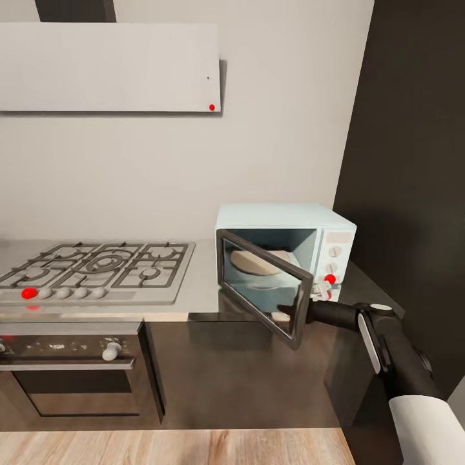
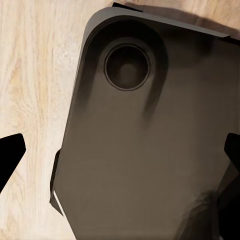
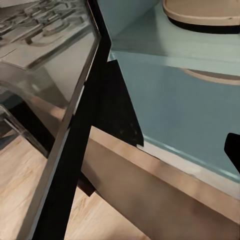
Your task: In the kitchen, take the popcorn bag from the countertop, put it into the microwave, and heat it until the popcorn is cooked so the cooked popcorn ends up inside the bag.
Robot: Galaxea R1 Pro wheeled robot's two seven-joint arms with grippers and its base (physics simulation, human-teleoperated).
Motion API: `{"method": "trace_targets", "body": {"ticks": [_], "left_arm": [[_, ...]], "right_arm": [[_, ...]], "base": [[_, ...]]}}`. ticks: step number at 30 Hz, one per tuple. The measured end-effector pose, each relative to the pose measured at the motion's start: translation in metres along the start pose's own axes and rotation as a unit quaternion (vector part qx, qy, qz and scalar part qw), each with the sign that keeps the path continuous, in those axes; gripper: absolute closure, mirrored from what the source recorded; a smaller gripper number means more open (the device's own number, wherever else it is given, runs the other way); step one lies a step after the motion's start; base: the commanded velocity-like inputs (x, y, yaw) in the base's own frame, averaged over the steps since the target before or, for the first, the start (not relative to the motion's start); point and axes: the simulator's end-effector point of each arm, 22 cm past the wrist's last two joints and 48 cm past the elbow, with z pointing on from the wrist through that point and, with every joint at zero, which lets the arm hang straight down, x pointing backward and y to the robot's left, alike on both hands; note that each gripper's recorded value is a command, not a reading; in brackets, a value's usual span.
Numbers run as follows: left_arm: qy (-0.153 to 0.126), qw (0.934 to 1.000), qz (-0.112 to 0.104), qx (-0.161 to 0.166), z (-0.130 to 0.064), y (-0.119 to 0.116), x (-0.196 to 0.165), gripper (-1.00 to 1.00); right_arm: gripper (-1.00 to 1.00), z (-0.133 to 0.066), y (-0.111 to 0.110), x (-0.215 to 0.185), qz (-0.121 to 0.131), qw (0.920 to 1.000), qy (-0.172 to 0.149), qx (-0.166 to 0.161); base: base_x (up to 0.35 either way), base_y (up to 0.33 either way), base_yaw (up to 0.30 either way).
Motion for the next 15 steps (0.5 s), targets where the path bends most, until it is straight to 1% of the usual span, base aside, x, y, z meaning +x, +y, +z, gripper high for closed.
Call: {"method": "trace_targets", "body": {"ticks": [7,15], "left_arm": [[0.000,1.0000,0.000,0.000,0.0000,0.0001,0.0002,-1.00],[0.000,1.0000,0.000,0.000,0.0000,0.0000,-0.0002,-1.00]], "right_arm": [[-1.00,0.0001,0.0002,0.0002,0.001,1.0000,0.000,-0.001],[-1.00,-0.0001,-0.0005,0.0004,0.000,1.0000,0.001,0.001]], "base": [[0.000,0.007,0.000],[0.000,0.091,0.000]]}}
